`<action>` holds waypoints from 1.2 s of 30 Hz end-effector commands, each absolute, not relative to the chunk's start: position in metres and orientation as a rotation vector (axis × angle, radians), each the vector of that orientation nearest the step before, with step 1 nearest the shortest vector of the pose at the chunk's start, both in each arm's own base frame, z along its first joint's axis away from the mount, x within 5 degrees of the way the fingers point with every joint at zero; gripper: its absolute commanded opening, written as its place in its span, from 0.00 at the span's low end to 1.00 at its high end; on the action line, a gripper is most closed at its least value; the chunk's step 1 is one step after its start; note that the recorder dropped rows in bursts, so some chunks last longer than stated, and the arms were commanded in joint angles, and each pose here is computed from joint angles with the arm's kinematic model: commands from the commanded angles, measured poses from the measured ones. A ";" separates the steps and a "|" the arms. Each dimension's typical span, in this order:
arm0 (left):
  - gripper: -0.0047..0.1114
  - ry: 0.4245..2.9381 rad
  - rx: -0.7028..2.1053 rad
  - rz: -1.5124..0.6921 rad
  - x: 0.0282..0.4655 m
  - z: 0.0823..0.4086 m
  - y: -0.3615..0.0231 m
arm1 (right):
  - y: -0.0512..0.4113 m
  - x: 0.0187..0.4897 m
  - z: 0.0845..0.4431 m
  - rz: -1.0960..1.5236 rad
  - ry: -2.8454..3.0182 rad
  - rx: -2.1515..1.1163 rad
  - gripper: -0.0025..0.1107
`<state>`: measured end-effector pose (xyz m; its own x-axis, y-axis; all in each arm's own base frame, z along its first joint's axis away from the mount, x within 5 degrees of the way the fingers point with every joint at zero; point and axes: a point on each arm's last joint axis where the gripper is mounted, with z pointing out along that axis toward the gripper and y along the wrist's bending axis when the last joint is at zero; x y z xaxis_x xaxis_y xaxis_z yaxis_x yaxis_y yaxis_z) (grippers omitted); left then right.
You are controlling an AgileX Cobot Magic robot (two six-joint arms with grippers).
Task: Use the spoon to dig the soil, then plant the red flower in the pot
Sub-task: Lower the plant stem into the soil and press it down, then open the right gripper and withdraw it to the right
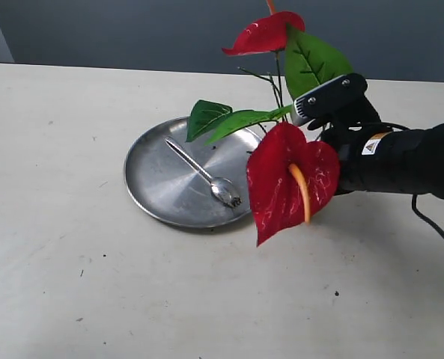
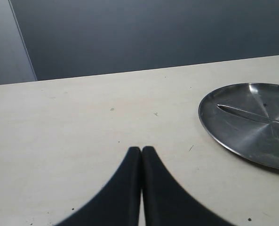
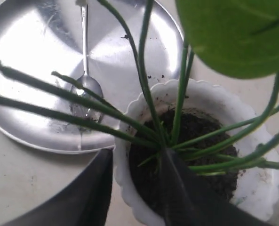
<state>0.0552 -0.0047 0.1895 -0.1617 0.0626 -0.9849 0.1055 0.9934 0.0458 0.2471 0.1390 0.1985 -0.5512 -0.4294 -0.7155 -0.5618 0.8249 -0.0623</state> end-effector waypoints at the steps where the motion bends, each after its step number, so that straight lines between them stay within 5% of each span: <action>1: 0.05 1.718 0.126 -0.047 0.055 0.192 -0.005 | 0.136 0.242 0.206 0.237 2.239 -0.716 0.32; 23: 0.05 1.718 0.126 -0.047 0.055 0.192 -0.005 | 0.099 0.216 0.207 0.097 2.619 -0.599 0.32; 25: 0.05 1.718 0.126 -0.047 0.055 0.192 -0.005 | 0.091 0.208 0.211 0.029 2.678 -0.576 0.28; 29: 0.05 1.718 0.126 -0.047 0.055 0.192 -0.005 | 0.073 0.188 0.220 -0.100 2.752 -0.503 0.04; 36: 0.05 1.718 0.126 -0.047 0.055 0.192 -0.005 | 0.052 0.132 0.223 -0.001 2.781 -0.363 0.02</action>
<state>0.0552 -0.0047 0.1895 -0.1617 0.0626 -0.9849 0.1055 0.9934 0.0458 0.1512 0.0584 0.2204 -0.9013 -0.3052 -0.3074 -0.2899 0.9523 -0.0954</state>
